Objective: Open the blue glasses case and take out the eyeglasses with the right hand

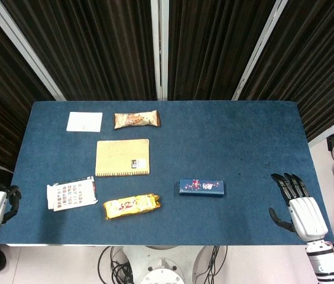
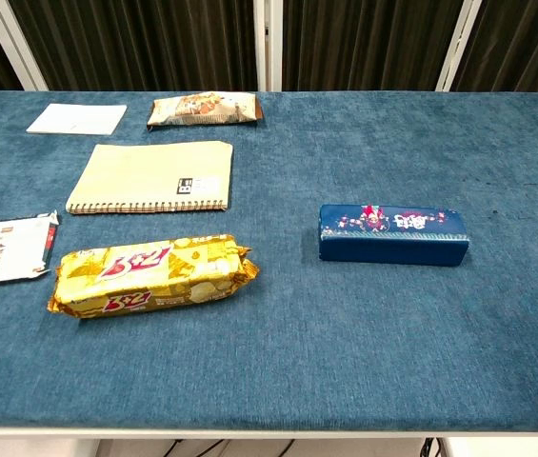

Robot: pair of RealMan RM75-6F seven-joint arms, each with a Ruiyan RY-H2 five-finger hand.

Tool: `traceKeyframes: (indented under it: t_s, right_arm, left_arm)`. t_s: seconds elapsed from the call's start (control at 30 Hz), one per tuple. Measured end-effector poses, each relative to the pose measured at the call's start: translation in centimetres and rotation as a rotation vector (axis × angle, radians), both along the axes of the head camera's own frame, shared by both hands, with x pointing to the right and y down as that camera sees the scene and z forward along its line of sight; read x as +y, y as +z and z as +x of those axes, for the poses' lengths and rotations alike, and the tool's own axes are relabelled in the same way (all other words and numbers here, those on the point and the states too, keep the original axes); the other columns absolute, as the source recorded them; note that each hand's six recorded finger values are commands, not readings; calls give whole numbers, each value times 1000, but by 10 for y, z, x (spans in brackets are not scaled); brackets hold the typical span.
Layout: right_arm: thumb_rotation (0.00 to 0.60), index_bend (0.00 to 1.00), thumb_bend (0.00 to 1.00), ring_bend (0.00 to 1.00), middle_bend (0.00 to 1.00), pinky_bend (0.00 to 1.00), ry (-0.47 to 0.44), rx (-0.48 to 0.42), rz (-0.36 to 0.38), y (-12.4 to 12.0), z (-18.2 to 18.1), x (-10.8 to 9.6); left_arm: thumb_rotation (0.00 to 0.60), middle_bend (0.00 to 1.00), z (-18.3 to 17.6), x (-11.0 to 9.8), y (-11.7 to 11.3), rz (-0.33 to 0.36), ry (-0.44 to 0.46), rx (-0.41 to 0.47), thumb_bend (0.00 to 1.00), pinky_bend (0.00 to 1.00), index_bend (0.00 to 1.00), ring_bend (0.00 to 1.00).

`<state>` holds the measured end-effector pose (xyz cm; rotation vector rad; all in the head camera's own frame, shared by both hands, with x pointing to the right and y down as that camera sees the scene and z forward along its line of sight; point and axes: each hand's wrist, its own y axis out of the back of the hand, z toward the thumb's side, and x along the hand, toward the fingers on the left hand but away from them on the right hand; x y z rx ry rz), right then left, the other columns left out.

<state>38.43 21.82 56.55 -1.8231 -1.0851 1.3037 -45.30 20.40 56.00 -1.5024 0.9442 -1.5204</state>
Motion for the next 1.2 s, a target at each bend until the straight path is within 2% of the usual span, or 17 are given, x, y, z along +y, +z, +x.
traceKeyframes:
  t_s: [0.33,0.57,0.67,0.77,0.97,1.2]
  right_arm:
    - [600,68,323,0,101,0,-7,1,-13,3,-1,0]
    - [600,68,302,0,100,0,-58,-8,-62,16,-14,-2]
    - [600,68,192,0,101,0,-94,-23,-106,29,-26,-3]
    - [600,70,142,0,95,0,-127,-33,-154,44,-38,-6]
    - [600,61,168,0,80,0,-185,-45,-236,80,-66,-16]
    - [600,34,182,0,47,0,-237,-79,-272,119,-108,-31]
  left_arm:
    - [600,637,0,0,0,0,1,0,579,449,667,453]
    - [600,637,0,0,0,0,0,0,579,449,667,453]
    - [600,637,0,0,0,0,0,1,579,449,667,452]
    - [600,637,0,0,0,0,0,2,579,448,667,453]
    - [600,637,0,0,0,0,0,3,579,449,667,453]
    - [600,637,0,0,0,-1,0,5,579,449,667,453]
